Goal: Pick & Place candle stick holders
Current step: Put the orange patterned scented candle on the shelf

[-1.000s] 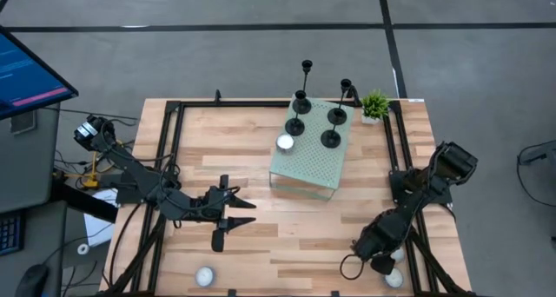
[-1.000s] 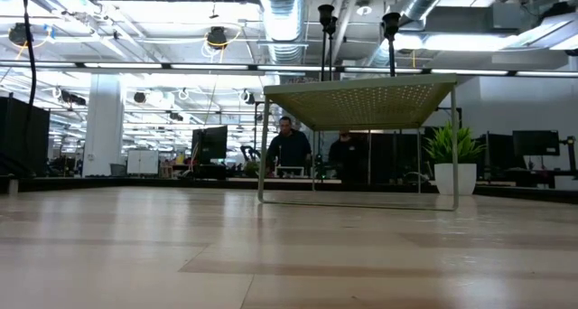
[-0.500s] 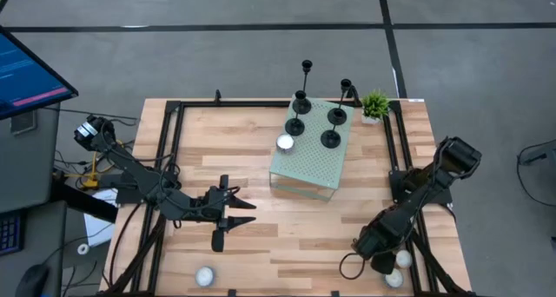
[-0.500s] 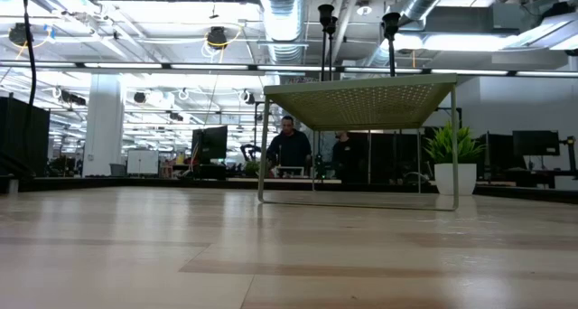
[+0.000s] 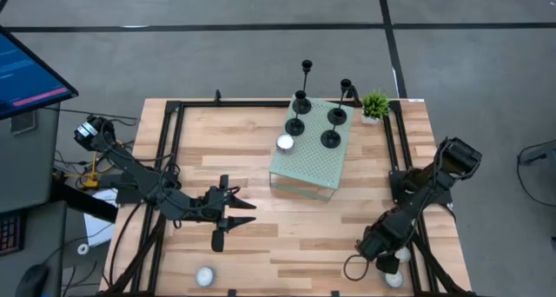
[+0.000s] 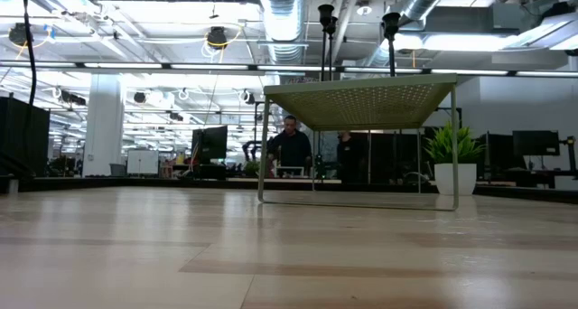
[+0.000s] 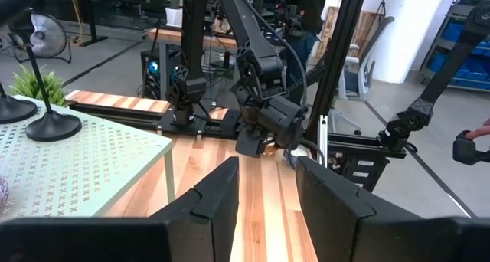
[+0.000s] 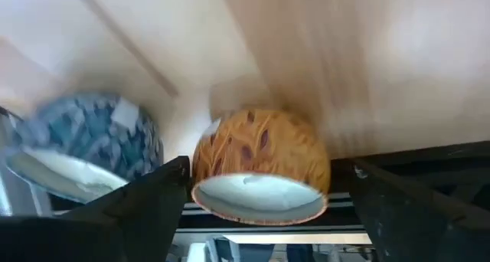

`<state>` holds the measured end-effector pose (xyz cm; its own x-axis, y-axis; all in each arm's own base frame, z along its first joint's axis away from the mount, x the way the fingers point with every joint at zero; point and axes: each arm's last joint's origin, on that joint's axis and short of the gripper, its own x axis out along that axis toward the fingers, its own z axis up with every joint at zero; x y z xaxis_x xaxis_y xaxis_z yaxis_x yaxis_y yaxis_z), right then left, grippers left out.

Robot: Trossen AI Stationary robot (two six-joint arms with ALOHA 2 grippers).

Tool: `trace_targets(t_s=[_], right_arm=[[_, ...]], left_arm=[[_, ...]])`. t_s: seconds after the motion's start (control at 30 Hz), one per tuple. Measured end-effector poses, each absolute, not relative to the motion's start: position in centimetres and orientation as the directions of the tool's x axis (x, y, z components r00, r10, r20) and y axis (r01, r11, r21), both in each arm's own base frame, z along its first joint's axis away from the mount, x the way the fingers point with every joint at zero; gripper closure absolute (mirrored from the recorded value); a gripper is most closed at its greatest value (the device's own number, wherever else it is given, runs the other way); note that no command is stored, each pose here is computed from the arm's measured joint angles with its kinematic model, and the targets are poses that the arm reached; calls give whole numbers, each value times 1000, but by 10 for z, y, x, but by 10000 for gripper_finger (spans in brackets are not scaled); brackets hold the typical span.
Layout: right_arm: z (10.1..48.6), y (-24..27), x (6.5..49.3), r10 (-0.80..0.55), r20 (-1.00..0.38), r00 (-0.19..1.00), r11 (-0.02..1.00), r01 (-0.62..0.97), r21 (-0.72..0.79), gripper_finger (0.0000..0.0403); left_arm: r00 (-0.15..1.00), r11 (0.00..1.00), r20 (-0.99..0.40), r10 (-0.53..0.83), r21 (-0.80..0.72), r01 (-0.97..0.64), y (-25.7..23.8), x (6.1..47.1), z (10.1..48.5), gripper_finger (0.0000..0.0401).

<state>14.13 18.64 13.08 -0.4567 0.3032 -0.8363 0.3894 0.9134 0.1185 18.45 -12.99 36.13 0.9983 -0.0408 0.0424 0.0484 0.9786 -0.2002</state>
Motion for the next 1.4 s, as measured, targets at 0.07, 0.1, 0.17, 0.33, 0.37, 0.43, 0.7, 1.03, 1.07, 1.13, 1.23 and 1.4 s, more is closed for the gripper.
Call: trace_targets(t_s=[0.07, 0.1, 0.17, 0.33, 0.37, 0.43, 0.7, 1.03, 1.07, 1.13, 1.23, 1.4], right_arm=[[129, 189, 137, 299, -836, -459, 916, 385, 116, 62], [128, 189, 135, 294, -836, -463, 916, 387, 108, 63], [127, 191, 130, 281, -836, -471, 919, 384, 93, 66], [125, 194, 124, 258, -850, -459, 922, 381, 74, 75], [125, 194, 124, 248, -858, -450, 922, 380, 68, 76], [124, 194, 124, 226, -877, -425, 924, 378, 55, 81], [123, 193, 125, 200, -898, -392, 927, 372, 43, 112], [124, 192, 126, 210, -889, -406, 927, 372, 49, 118], [124, 192, 126, 212, -888, -407, 926, 374, 50, 118], [126, 191, 129, 215, -889, -405, 924, 378, 52, 116], [132, 191, 138, 227, -892, -390, 930, 359, 79, 112], [146, 183, 154, 190, -904, -384, 948, 312, 67, 110]], left_arm=[[998, 979, 42, -40, -200, 48, -130, 185, 361, 271], [998, 979, 42, -40, -200, 48, -130, 185, 361, 271], [998, 979, 42, -40, -200, 48, -130, 185, 361, 271], [998, 979, 42, -40, -200, 48, -130, 185, 361, 271], [998, 979, 42, -40, -200, 48, -130, 185, 361, 271], [998, 979, 42, -40, -201, 48, -130, 185, 361, 271], [998, 978, 43, -40, -202, 48, -130, 185, 361, 270], [998, 978, 43, -40, -204, 48, -130, 185, 361, 270], [998, 978, 43, -40, -204, 48, -130, 185, 361, 270], [998, 978, 43, -40, -204, 48, -130, 185, 361, 271], [998, 978, 43, -40, -204, 48, -130, 185, 361, 270], [998, 978, 43, -40, -204, 48, -130, 185, 361, 270]])
